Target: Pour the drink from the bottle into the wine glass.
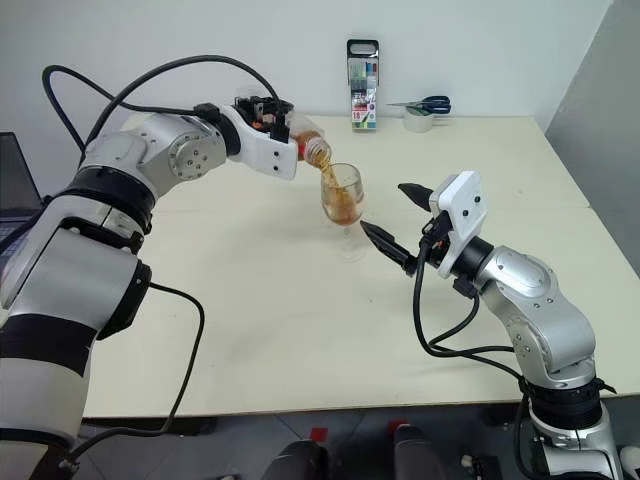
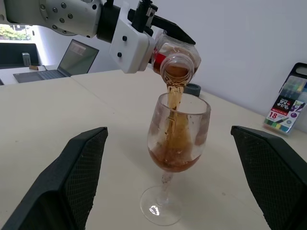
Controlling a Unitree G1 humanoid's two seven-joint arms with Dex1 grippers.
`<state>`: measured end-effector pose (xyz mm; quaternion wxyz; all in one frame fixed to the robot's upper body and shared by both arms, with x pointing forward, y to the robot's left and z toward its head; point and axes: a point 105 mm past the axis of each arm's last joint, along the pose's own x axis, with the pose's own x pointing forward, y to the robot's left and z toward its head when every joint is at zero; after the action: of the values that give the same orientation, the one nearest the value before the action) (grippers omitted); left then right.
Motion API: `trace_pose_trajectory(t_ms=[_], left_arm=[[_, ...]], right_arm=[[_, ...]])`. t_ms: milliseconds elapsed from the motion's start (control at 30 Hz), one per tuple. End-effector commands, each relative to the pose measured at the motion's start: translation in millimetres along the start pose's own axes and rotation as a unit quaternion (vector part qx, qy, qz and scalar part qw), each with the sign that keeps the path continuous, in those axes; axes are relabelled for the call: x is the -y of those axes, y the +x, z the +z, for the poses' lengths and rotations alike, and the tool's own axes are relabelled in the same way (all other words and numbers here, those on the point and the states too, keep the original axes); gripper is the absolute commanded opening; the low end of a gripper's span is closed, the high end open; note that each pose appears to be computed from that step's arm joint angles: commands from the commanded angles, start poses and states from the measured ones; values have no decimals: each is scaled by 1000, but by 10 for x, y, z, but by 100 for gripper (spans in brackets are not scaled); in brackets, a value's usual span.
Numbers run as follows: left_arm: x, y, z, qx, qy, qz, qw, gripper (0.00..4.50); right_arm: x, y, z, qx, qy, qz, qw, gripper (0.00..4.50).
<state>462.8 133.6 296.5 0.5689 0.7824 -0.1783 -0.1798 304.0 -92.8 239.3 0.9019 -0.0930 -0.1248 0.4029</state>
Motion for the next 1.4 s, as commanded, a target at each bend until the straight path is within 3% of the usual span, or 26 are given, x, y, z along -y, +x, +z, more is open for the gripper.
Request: trace_pose_trajectory(t_ms=[33, 267, 467, 633, 800, 933, 1033, 1133, 1200, 1400], left_arm=[[-267, -36, -48, -7, -10, 36, 999, 171], [-226, -27, -26, 2, -65, 33, 997, 171], [-234, -25, 50, 34, -162, 38, 986, 171], [-283, -58, 119, 82, -272, 48, 958, 171], [-267, -134, -55, 80, -442, 104, 887, 171], [74, -365, -490, -13, -570, 168, 804, 171], [439, -608, -745, -78, -663, 208, 715, 171], [676, -770, -816, -97, -721, 229, 647, 171], [826, -838, -799, -103, -734, 232, 630, 171], [1195, -850, -591, -107, -749, 204, 621, 171]], right_arm=[[4, -13, 129, 22, -16, -3, 1000, 441], [5, -18, 112, 20, -11, -5, 1000, 441], [-15, -6, 97, 19, -8, 3, 1000, 441], [-38, 19, 105, 22, -3, 11, 1000, 441], [-119, 28, 116, 20, -4, 42, 999, 441], [-286, -100, 16, -7, -24, 100, 995, 441], [-412, -204, -85, -21, -9, 135, 991, 441], [-480, -275, -178, -32, 2, 154, 988, 441], [-516, -291, -207, -34, 13, 161, 986, 441], [-515, -236, -202, -27, 31, 149, 988, 441]])
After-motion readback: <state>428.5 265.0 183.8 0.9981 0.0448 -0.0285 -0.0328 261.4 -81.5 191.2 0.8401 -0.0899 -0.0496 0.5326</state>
